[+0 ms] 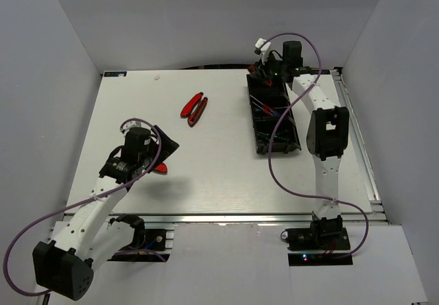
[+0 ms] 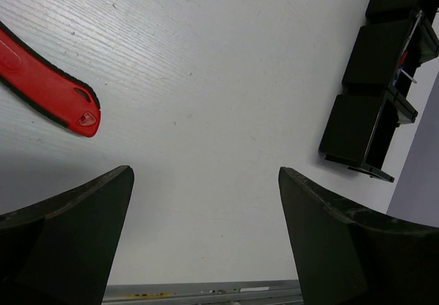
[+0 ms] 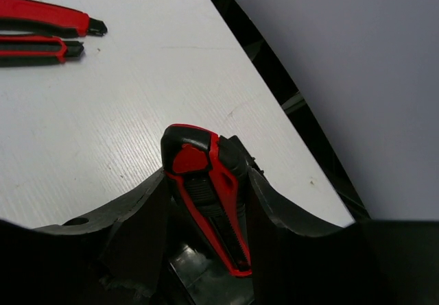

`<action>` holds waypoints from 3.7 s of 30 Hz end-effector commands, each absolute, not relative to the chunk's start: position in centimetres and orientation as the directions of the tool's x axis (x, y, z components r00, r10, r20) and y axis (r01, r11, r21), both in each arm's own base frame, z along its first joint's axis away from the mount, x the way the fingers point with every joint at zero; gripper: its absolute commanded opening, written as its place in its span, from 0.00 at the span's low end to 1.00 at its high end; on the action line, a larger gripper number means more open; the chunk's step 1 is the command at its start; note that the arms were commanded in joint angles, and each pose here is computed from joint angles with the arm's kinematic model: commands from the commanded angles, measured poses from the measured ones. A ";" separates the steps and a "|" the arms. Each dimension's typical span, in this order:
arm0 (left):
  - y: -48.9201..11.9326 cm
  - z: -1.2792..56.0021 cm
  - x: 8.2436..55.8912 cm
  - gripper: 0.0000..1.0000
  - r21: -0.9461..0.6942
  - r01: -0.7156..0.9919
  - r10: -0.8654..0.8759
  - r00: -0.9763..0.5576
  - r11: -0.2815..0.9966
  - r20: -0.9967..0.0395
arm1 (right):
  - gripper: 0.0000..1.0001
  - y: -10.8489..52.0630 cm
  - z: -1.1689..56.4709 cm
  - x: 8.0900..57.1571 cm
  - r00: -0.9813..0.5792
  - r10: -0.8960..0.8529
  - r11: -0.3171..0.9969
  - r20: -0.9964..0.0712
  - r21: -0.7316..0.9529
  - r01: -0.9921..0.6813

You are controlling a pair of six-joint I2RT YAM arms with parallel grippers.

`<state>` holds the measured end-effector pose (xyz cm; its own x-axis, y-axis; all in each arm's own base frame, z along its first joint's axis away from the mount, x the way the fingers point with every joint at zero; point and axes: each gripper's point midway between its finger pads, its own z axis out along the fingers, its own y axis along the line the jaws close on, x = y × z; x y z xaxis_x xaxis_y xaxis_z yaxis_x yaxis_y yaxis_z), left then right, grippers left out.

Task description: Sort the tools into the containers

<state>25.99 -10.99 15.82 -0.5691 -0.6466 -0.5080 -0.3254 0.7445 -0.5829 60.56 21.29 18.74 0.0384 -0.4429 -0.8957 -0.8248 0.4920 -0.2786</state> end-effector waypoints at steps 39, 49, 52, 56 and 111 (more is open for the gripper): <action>-1.1 4.0 28.7 0.84 -0.043 -0.854 -0.829 -0.490 0.518 -0.269 | 0.89 22.5 19.9 41.3 -0.177 -0.381 0.239 -0.908 0.088 -0.967; -0.1 2.2 29.4 0.46 -0.027 -0.864 -0.836 -0.479 0.503 -0.268 | 0.89 23.1 20.5 39.7 -0.153 -0.392 0.192 -0.907 0.082 -0.978; -0.1 2.6 29.6 0.31 -0.042 -0.858 -0.832 -0.482 0.511 -0.274 | 0.89 23.7 20.7 38.9 -0.138 -0.395 0.167 -0.908 0.076 -0.983; -0.6 3.8 30.4 0.17 -0.096 -0.836 -0.820 -0.499 0.541 -0.280 | 0.89 25.0 21.3 37.7 -0.126 -0.401 0.130 -0.908 0.080 -0.988; -21.6 24.3 38.8 0.08 -0.861 0.066 -0.617 -0.670 0.505 -0.413 | 0.22 42.4 22.1 34.0 -0.614 -0.286 0.366 -0.736 0.509 -0.779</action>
